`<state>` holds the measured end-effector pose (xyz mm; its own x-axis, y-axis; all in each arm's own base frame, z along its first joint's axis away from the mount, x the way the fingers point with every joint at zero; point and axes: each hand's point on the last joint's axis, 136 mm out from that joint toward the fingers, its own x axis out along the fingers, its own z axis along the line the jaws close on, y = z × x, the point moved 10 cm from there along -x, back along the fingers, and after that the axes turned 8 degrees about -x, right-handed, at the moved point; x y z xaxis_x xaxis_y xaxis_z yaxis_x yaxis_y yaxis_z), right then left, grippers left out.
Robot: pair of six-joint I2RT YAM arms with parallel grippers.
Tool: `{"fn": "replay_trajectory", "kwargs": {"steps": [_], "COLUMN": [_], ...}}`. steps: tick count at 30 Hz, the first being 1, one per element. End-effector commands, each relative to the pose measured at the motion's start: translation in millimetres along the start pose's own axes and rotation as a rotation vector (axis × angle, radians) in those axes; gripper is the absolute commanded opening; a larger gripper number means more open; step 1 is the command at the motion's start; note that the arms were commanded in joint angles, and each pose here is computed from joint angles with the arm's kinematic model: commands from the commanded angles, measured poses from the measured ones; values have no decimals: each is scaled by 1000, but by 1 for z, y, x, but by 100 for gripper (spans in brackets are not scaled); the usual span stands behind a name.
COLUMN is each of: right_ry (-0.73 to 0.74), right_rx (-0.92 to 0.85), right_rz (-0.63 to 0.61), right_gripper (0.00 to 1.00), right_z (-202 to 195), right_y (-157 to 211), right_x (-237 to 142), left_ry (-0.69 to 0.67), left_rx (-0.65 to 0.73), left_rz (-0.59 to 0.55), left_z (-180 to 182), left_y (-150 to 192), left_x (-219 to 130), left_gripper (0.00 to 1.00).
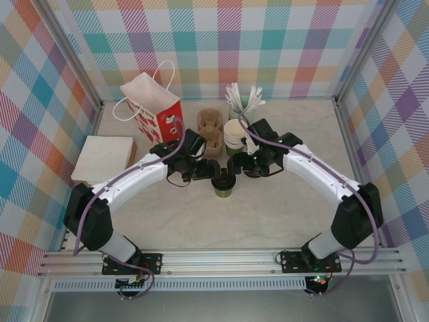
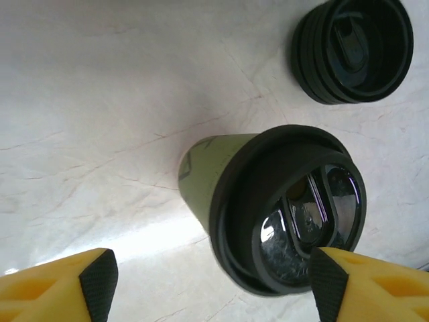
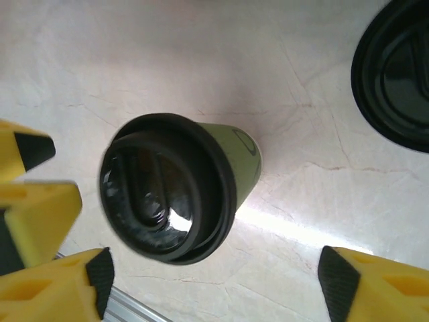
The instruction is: Pack the takeout coffee
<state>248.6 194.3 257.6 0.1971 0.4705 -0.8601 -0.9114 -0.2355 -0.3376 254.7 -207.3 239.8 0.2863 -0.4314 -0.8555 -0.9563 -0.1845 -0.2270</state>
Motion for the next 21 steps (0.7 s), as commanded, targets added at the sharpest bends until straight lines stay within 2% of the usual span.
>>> {"fn": "replay_trajectory", "kwargs": {"steps": [1,9,21], "right_ry": [28,160,247], "right_rx": [-78,-208,-316], "right_rz": [-32,95,239], "right_gripper": [100,100,100], "right_z": [10,35,54], "right_y": [5,7,-9], "right_x": [-10,8,49], "left_ry": [4,-4,-35], "left_rx": [-6,-55,-71], "left_rz": [-111,-301,-316], "left_z": [11,46,62], "left_y": [-3,6,14], "left_x": [-37,-76,-76], "left_gripper": [83,99,100]}}
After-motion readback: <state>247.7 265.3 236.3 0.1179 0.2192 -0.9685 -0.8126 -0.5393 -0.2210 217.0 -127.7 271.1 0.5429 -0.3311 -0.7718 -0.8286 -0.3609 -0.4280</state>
